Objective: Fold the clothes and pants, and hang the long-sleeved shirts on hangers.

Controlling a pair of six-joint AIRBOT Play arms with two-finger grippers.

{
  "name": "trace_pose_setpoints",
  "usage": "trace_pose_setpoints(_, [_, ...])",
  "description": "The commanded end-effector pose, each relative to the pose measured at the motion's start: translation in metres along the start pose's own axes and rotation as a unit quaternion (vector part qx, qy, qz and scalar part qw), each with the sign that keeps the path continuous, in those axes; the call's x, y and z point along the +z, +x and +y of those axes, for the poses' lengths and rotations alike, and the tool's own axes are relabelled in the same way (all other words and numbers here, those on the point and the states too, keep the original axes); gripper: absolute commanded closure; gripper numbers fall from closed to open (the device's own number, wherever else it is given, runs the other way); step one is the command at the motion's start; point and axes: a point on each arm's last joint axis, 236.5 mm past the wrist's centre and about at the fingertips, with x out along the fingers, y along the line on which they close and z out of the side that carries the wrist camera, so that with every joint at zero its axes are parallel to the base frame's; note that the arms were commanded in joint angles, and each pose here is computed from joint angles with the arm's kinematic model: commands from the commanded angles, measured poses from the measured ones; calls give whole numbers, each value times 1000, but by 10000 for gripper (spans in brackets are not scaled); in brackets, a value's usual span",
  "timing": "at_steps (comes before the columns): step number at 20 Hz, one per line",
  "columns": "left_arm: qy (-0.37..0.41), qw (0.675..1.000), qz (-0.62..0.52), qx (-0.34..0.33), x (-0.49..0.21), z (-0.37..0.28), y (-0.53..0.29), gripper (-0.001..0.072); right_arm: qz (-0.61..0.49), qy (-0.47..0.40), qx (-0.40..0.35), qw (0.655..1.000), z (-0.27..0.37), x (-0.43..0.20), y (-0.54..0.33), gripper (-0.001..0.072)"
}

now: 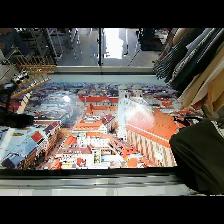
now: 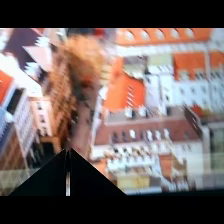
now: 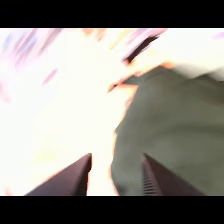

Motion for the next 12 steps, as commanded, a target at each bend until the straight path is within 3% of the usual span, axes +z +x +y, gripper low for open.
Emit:
trace_pose_setpoints(1, [-104,979,-156,73,63,40,-26,689,131,-114,72,982,84,-93,64,541])
trace_pose_setpoints(2, [-124,973,-187,54,77,34,-30,689,148,-134,85,976,99,-119,83,680])
trace_pose_setpoints(4, [-127,967,-218,46,91,33,-35,689,122,-177,90,973,119,-137,112,683])
trace_pose_setpoints(5, [-126,966,-221,46,93,33,-36,689,76,-199,92,973,133,-127,122,622])
trace_pose_setpoints(7, [-126,966,-221,46,93,33,-36,688,-20,-218,111,969,164,-96,125,283])
trace_pose_setpoints(8, [-126,966,-221,46,93,33,-36,688,-61,-219,120,966,177,-81,122,204])
trace_pose_setpoints(12, [-126,966,-221,46,93,33,-36,688,-162,-212,135,954,198,-40,110,190])
